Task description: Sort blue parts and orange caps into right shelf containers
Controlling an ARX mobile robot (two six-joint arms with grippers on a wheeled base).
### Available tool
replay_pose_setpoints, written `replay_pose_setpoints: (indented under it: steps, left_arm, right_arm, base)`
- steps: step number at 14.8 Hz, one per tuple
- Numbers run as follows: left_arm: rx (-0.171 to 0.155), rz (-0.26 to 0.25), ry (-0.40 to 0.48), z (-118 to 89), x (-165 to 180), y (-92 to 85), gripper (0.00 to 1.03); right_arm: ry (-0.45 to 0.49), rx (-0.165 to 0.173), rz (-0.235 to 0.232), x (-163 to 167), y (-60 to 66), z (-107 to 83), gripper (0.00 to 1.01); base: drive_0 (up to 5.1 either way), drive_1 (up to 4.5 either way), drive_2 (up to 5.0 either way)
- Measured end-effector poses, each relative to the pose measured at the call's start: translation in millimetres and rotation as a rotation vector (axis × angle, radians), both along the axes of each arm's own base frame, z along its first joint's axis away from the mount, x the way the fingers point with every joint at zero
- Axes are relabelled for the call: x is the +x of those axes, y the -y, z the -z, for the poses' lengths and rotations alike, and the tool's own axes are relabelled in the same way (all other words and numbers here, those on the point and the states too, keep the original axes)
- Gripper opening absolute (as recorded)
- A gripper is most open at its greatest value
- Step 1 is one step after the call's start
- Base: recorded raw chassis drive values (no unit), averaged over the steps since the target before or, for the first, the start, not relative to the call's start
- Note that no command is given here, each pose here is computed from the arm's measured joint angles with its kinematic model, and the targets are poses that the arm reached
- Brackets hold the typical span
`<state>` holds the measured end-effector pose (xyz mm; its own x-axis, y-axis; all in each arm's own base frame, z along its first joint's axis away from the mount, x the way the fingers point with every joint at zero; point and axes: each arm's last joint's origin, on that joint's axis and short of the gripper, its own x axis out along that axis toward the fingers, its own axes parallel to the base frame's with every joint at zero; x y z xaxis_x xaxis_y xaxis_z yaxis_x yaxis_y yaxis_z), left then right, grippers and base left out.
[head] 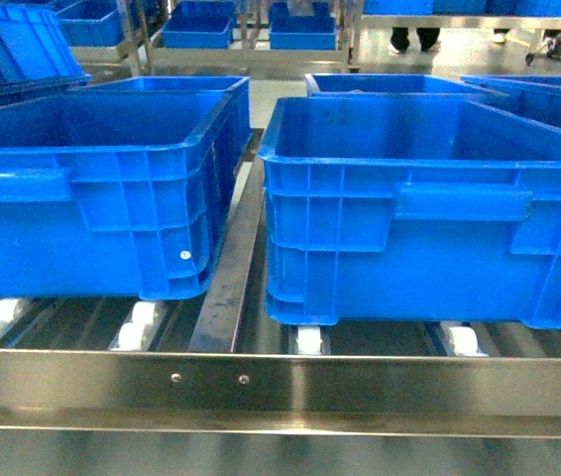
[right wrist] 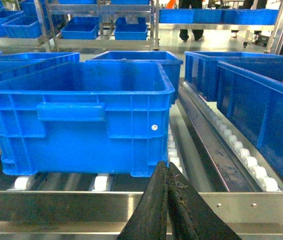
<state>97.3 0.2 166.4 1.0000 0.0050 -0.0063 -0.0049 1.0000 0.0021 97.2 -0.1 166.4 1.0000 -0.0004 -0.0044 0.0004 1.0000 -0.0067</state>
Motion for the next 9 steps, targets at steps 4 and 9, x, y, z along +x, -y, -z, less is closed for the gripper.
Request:
replay_pose_setpoints:
  steps: [4,9]
  left_arm:
    - [0.0,0.003,0.009,-0.8,0.0,0.1,0.02]
    - [-0.001,0.004,0.008,-0.8,0.0,0.1,0.62]
  right_arm:
    - [0.008,0.0,0.0,0.0,0.0,-0.8,0.06]
    - [0.008,0.0,0.0,0.0,0.0,-0.8,0.68]
  base:
    - [0.0,0.0,0.0]
    - [0.0,0.0,0.0]
